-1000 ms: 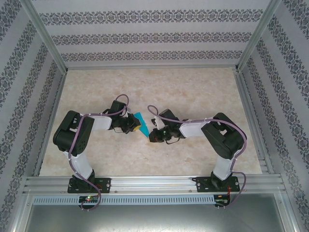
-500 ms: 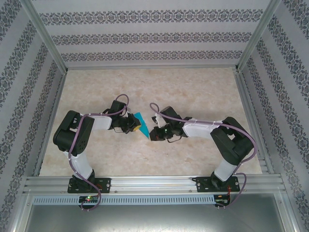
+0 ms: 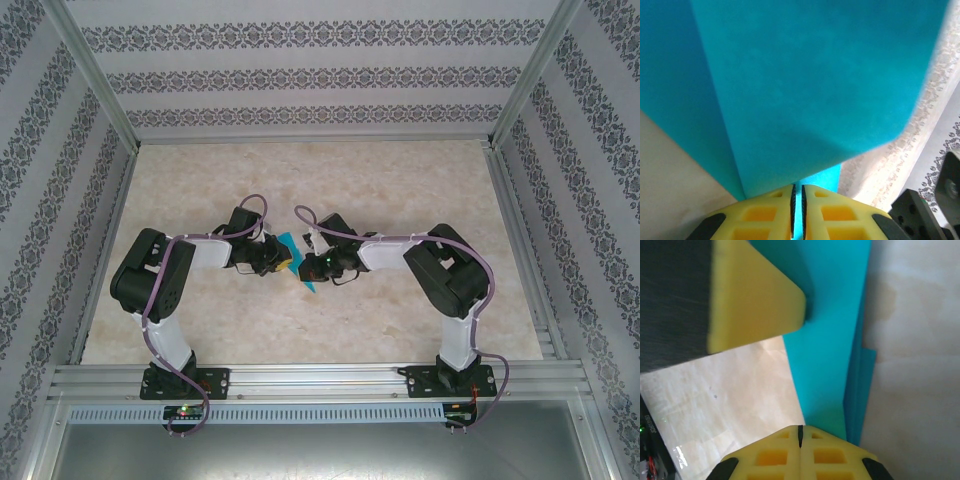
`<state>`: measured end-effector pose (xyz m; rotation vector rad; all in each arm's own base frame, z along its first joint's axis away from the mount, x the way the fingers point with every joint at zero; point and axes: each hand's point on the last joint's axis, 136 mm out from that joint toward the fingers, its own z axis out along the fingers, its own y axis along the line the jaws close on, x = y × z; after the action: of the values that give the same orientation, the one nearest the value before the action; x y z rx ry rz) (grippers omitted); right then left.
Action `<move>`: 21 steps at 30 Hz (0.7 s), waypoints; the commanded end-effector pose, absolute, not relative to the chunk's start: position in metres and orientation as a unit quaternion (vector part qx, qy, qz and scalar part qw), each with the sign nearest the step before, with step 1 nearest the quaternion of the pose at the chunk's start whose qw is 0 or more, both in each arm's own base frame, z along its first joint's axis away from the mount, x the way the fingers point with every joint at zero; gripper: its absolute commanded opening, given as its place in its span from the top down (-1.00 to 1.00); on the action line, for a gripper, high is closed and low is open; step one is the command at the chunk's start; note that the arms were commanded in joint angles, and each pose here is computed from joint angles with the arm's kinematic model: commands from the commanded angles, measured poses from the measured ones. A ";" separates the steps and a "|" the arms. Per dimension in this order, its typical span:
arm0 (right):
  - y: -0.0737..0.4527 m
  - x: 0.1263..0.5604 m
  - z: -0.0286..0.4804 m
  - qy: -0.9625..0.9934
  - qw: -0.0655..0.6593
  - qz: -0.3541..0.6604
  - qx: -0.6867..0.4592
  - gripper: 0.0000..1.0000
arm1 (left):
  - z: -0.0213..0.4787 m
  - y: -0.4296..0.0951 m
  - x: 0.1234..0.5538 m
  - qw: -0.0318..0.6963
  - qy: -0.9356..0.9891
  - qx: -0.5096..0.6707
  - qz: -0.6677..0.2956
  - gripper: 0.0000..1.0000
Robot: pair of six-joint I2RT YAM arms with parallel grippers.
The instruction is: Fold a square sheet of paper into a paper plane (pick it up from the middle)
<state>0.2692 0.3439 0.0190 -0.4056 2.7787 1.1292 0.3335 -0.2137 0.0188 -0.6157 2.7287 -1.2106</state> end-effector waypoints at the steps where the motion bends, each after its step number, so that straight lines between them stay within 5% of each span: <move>1: 0.334 0.269 0.006 0.928 0.048 0.346 -0.128 0.99 | -0.019 -0.200 0.315 0.019 0.917 -0.209 -0.339 0.64; 8: 0.323 0.262 -0.008 0.939 0.030 0.317 -0.128 0.99 | 0.020 -0.208 0.334 0.084 0.915 -0.141 -0.369 0.40; 21: 0.317 0.257 -0.016 0.944 0.018 0.304 -0.131 0.99 | 0.033 -0.195 0.358 0.133 0.933 -0.100 -0.319 0.34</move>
<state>0.2700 0.3416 0.0170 -0.4324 2.7893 1.0912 0.3545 -0.2047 0.0362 -0.3152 2.6952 -1.0054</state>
